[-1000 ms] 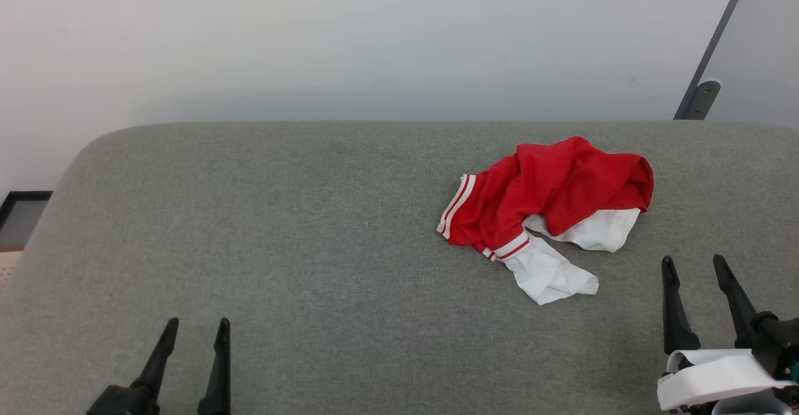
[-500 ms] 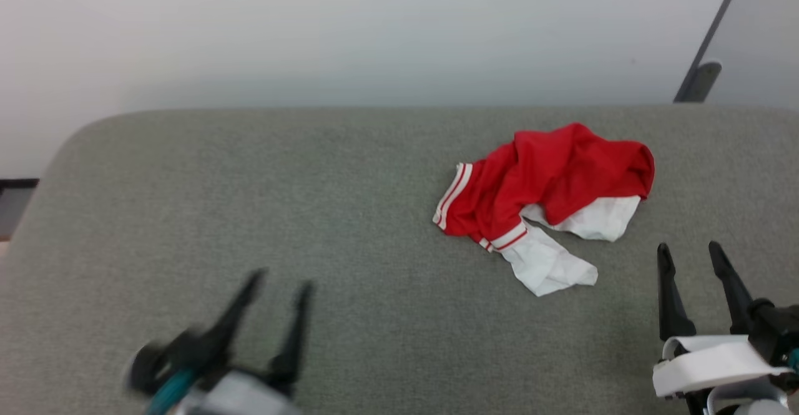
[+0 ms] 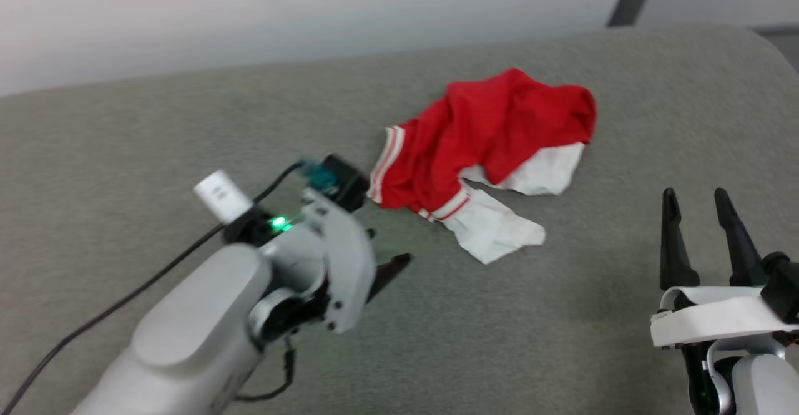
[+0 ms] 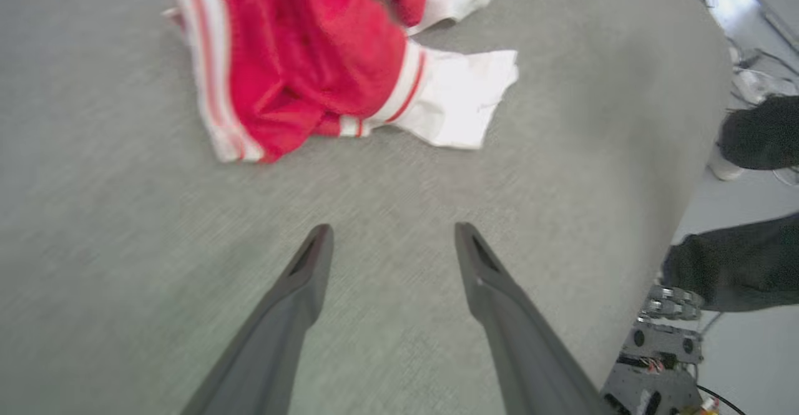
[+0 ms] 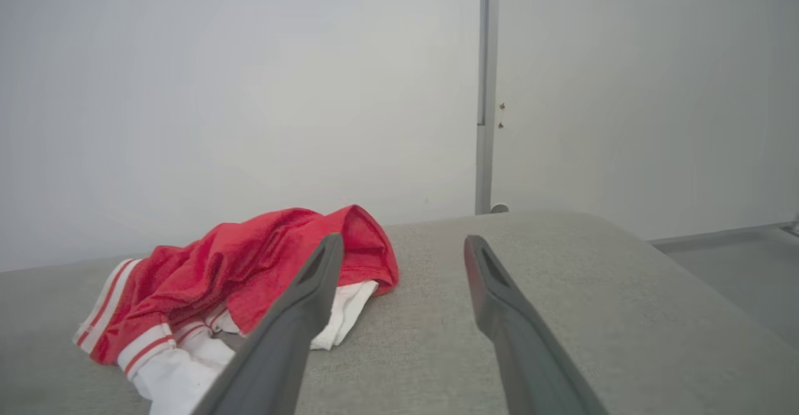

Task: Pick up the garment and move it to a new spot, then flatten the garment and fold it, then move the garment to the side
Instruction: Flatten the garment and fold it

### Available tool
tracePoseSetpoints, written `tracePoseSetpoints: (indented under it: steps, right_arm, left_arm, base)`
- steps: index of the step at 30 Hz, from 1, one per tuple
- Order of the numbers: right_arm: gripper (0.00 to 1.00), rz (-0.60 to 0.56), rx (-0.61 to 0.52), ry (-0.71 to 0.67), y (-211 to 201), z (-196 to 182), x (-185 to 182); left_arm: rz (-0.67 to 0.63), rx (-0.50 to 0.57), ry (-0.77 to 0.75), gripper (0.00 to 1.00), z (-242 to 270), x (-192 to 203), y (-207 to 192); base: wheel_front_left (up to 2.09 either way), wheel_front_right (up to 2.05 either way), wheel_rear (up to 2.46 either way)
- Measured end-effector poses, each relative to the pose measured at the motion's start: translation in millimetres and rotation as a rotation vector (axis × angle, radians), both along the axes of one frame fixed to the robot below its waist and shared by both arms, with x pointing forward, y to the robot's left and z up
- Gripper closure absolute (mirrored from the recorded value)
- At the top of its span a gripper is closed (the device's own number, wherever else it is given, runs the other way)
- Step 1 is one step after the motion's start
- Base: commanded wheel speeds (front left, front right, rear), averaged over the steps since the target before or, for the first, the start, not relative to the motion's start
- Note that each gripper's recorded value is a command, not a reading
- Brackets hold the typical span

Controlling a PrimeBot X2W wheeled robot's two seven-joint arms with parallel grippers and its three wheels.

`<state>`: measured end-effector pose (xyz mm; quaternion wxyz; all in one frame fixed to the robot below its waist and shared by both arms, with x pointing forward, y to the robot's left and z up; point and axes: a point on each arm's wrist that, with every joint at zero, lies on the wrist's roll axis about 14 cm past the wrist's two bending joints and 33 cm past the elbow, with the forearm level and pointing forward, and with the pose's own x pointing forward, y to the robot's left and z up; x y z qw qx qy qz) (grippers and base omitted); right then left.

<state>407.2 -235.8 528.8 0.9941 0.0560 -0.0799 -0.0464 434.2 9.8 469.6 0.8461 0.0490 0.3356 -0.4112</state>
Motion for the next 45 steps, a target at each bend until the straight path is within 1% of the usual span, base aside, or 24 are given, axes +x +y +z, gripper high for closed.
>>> tracePoseSetpoints:
  steps: [4, 8, 11, 15, 21, 22, 23, 24, 25, 28, 32, 34, 36, 37, 45]
  right_arm:
    - [0.00, -0.056, 0.030, 0.018, -19.4, -7.5, -3.7]
    - [0.00, -0.096, 0.046, 0.029, -33.8, -11.4, -5.4]
    - [0.00, -0.127, 0.054, 0.045, -43.6, -16.5, -10.5]
    - [0.00, -0.172, 0.049, 0.063, -58.3, -20.6, -18.9]
    - [0.00, -0.222, 0.044, 0.078, -74.3, -23.3, -26.5]
    - [0.00, -0.227, 0.043, 0.082, -75.6, -24.5, -27.5]
    - [0.00, -0.231, 0.041, 0.087, -76.8, -25.9, -28.3]
    - [0.00, -0.235, 0.040, 0.092, -77.9, -27.3, -29.1]
    - [0.00, -0.238, 0.040, 0.096, -78.5, -28.5, -29.6]
    - [0.00, -0.237, 0.042, 0.100, -78.2, -30.5, -29.0]
    - [0.00, -0.213, 0.043, 0.101, -70.5, -32.1, -24.0]
    - [0.00, -0.196, 0.044, 0.101, -65.0, -32.9, -21.0]
    - [0.00, -0.185, 0.046, 0.096, -61.7, -31.9, -18.5]
    - [0.00, -0.163, 0.045, 0.088, -54.7, -30.3, -13.4]
    - [0.00, -0.076, 0.058, 0.071, -25.6, -28.1, 1.1]
  left_arm:
    - [-0.139, 0.028, 0.049, 0.00, -5.8, 1.4, -44.2]
    - [-0.211, 0.050, 0.096, 0.00, -24.5, 4.0, -71.4]
    - [-0.220, 0.049, 0.151, 0.00, -42.5, 7.3, -84.7]
    - [-0.240, 0.098, 0.184, 0.00, -68.5, 12.3, -91.6]
    - [-0.262, 0.123, 0.178, 0.00, -91.1, 23.0, -103.1]
    - [-0.275, 0.133, 0.170, 0.13, -93.4, 23.7, -104.7]
    - [-0.276, 0.134, 0.163, 0.51, -94.7, 26.4, -105.4]
    - [-0.272, 0.128, 0.162, 0.81, -96.4, 28.4, -105.5]
    - [-0.265, 0.122, 0.165, 1.00, -97.3, 30.3, -104.9]
    - [-0.249, 0.105, 0.146, 1.00, -95.5, 35.5, -101.4]
    - [-0.223, 0.055, 0.116, 1.00, -84.7, 38.8, -95.7]
    - [-0.189, 0.013, 0.109, 1.00, -75.3, 42.3, -89.0]
    - [-0.166, 0.002, 0.096, 1.00, -70.4, 47.0, -81.1]
    - [-0.100, -0.008, 0.064, 1.00, -59.2, 62.5, -56.8]
    - [0.178, -0.047, -0.058, 1.00, 1.1, 110.4, 43.3]
  base:
    - [0.00, 0.00, 0.00]
    - [0.00, 0.00, 0.00]
    - [0.00, 0.00, 0.00]
    - [0.00, 0.00, 0.00]
    - [0.00, 0.00, 0.00]
    - [0.00, 0.00, 0.00]
    - [0.00, 0.00, 0.00]
    - [0.00, 0.00, 0.00]
    - [0.00, 0.00, 0.00]
    - [0.00, 0.00, 0.00]
    - [0.00, 0.00, 0.00]
    - [0.00, 0.00, 0.00]
    - [0.00, 0.00, 0.00]
    - [0.00, 0.00, 0.00]
    - [0.00, 0.00, 0.00]
